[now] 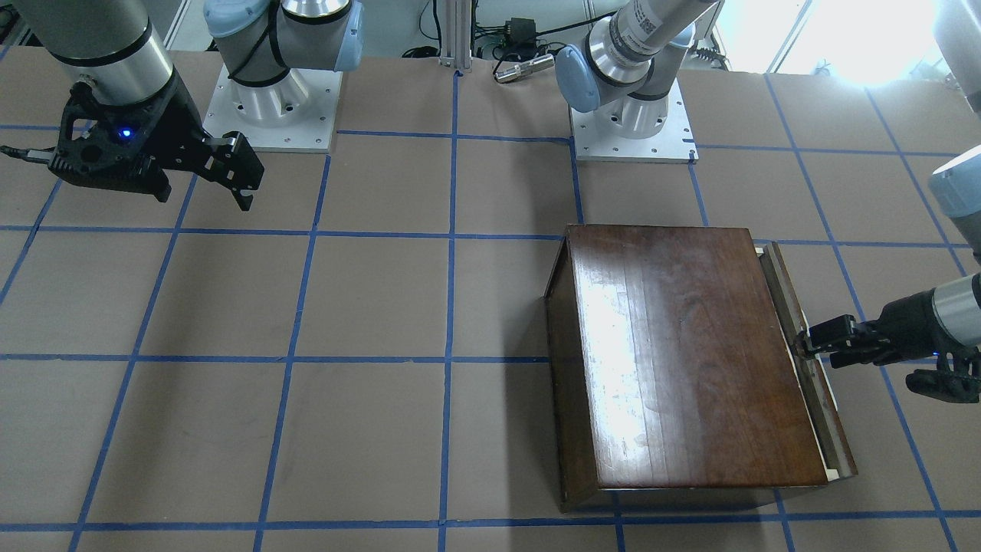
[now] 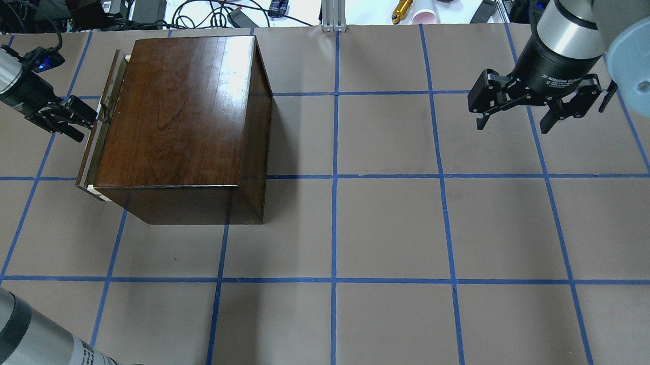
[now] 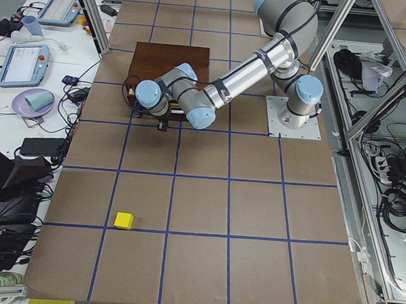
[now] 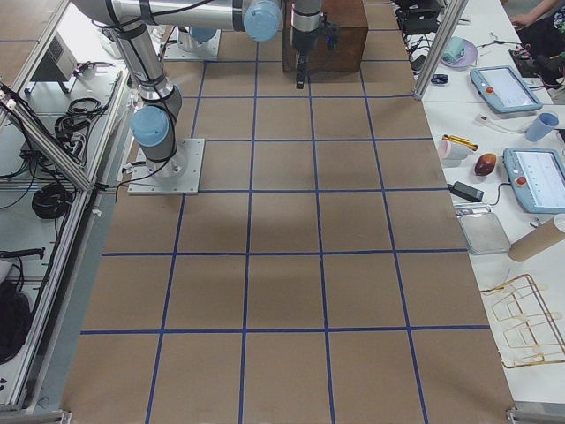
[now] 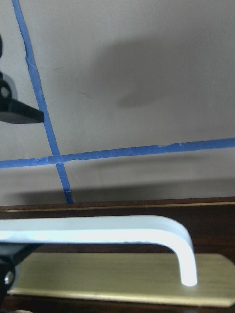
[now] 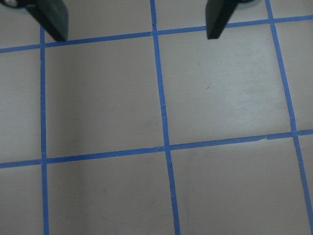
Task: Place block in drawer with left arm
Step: 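Pull the drawer out away from the cabinet with the left gripper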
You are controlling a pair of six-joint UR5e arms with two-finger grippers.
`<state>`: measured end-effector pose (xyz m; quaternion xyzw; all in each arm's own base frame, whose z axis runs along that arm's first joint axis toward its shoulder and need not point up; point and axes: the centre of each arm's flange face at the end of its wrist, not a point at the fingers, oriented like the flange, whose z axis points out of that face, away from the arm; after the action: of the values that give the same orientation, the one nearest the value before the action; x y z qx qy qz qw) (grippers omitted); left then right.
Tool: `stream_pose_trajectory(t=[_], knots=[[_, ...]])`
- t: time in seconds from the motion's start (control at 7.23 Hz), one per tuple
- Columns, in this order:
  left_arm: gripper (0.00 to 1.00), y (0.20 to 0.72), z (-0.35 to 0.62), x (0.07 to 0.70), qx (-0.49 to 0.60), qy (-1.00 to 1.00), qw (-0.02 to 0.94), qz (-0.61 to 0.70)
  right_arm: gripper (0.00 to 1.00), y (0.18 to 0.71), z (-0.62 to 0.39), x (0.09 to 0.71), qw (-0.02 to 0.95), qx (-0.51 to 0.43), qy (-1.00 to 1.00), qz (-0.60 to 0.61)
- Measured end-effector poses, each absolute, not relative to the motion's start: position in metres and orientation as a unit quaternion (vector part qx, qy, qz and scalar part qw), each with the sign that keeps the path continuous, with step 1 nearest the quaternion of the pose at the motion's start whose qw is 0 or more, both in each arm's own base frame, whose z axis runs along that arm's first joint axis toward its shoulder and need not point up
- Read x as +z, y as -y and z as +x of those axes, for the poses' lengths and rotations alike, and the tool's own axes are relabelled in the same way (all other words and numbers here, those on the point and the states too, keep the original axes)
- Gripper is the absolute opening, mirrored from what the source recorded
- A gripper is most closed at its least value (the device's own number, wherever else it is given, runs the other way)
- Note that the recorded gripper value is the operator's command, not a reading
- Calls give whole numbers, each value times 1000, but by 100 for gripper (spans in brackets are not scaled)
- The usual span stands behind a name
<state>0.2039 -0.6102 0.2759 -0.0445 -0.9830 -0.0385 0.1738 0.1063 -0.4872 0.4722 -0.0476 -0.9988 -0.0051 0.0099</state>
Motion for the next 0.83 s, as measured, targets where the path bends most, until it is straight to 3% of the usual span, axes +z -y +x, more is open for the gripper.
stream_pose_trajectory(t=[0.83], knots=[[78,604,212,286,-60,989,129,-51,100,487,106,472,10,-5,999,-48]])
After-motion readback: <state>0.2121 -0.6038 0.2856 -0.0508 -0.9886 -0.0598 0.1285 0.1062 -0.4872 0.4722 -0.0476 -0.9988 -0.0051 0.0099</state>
